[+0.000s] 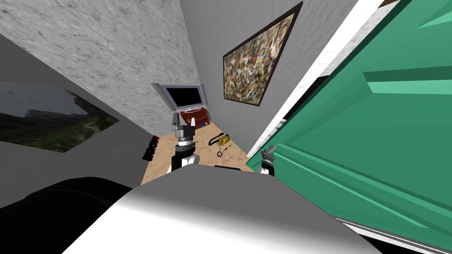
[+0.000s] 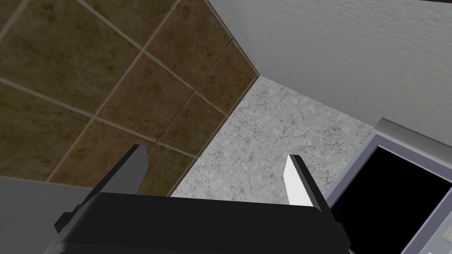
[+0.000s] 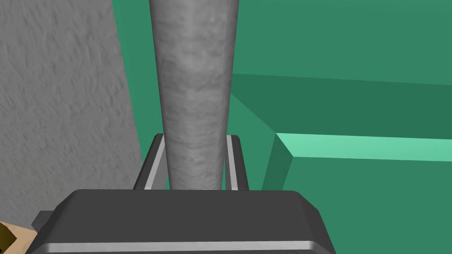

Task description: Pull the door open

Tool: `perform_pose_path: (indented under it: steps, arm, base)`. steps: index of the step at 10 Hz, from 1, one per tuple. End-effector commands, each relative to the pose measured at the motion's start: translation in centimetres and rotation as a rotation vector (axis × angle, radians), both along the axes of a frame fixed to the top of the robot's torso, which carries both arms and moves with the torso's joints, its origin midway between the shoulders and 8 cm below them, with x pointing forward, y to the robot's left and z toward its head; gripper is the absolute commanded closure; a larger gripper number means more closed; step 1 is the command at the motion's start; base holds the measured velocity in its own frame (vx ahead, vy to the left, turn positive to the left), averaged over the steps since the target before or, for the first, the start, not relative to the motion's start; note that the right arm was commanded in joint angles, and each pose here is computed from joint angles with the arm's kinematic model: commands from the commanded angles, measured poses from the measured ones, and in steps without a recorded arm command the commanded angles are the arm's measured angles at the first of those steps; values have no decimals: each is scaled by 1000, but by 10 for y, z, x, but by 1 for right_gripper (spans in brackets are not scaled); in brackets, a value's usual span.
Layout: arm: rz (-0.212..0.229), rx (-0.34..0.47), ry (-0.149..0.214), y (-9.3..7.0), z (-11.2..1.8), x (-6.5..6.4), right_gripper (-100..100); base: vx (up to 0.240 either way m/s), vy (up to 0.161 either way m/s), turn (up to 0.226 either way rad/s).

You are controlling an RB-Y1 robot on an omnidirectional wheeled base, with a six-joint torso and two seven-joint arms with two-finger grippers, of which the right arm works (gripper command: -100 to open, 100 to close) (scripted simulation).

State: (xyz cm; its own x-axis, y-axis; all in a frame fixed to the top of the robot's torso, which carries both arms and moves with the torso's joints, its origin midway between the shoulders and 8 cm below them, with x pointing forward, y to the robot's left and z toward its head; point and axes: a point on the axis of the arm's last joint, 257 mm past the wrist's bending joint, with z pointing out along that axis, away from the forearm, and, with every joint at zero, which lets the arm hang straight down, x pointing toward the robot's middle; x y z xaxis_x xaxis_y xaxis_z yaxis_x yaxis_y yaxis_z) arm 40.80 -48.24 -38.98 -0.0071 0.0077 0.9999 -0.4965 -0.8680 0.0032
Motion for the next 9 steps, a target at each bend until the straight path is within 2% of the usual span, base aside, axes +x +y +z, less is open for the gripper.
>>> perform_pose_path:
  steps: [1, 6, 7, 9]
  arm:
    - [18, 4, 5, 7, -3, 2, 100]
    - [121, 6, 6, 33, -2, 16, 100]
    - [132, 7, 7, 36, -2, 18, 100]
    - [129, 10, 15, 35, -6, 15, 100]
  base:
    - [-188, 39, 49]
    - [-244, 3, 75]
    - [-252, -12, 58]
    - [-92, -7, 18]
